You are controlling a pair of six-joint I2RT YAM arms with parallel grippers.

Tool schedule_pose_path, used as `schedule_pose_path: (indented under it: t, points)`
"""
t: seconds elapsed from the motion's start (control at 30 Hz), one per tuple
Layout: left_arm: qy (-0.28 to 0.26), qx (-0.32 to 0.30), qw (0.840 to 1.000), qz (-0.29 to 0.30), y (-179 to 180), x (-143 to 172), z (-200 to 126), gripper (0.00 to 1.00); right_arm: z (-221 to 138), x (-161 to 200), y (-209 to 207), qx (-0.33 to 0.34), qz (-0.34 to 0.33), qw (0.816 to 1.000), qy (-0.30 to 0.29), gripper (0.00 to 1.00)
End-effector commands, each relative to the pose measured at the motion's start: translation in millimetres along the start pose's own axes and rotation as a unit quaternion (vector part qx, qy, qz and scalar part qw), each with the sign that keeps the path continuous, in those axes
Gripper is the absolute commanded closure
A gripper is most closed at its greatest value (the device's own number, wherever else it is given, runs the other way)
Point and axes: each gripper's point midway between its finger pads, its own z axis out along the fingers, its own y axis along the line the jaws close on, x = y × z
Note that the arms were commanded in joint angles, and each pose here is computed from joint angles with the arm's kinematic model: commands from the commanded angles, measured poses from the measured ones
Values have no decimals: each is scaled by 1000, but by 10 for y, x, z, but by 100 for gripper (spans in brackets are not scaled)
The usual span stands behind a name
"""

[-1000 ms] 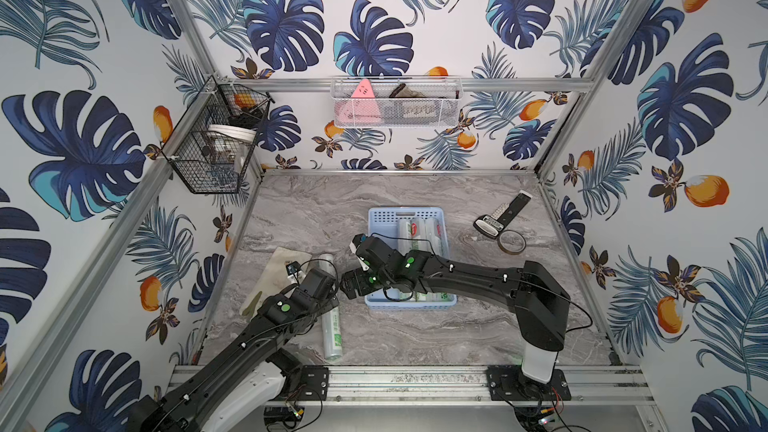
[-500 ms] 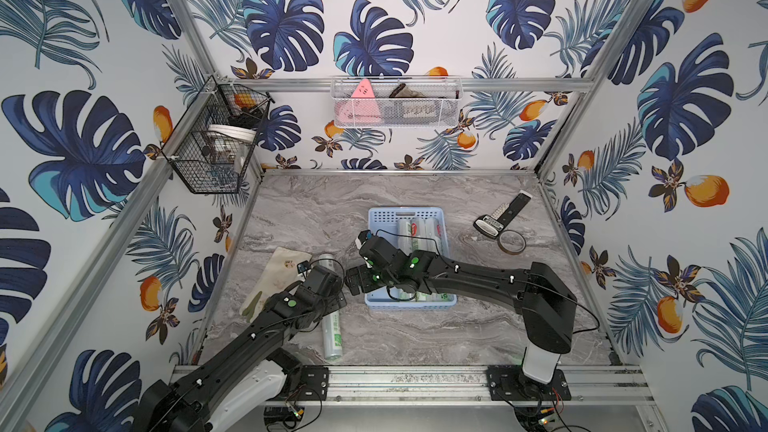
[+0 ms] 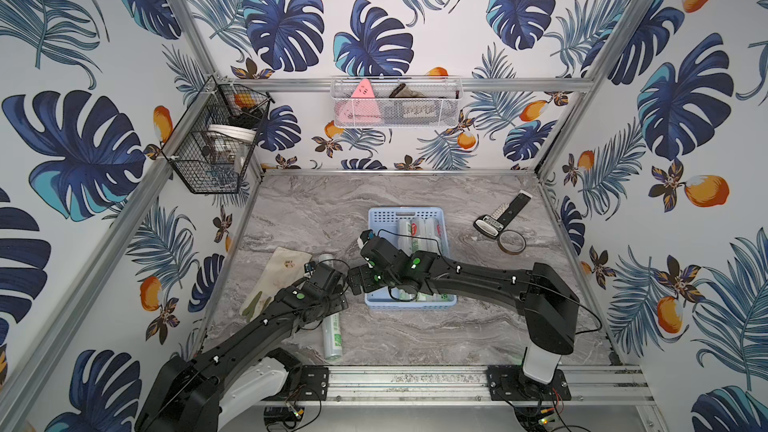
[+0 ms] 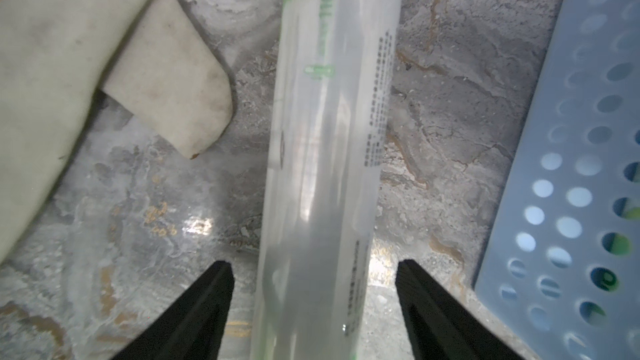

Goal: Put the plastic wrap into the basket
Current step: Pick up the plastic wrap from the center of the board.

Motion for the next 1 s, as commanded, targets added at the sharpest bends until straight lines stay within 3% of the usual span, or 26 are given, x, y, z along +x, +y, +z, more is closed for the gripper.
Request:
schedule_pose_path:
  t: [0.0,0.63,0.97]
  points:
    - [-7,8,1000,9,-26,-29,37,23,-25,-41,7,-1,2,1000,-9,3]
    - [0,-22,999,32,-7,-91,206,33,-51,-52,-37,7,3,1000,-16,2]
    - [-7,-27,999,35,12,-118,191,57,-94,-51,-91,17,5,1000,-21,2]
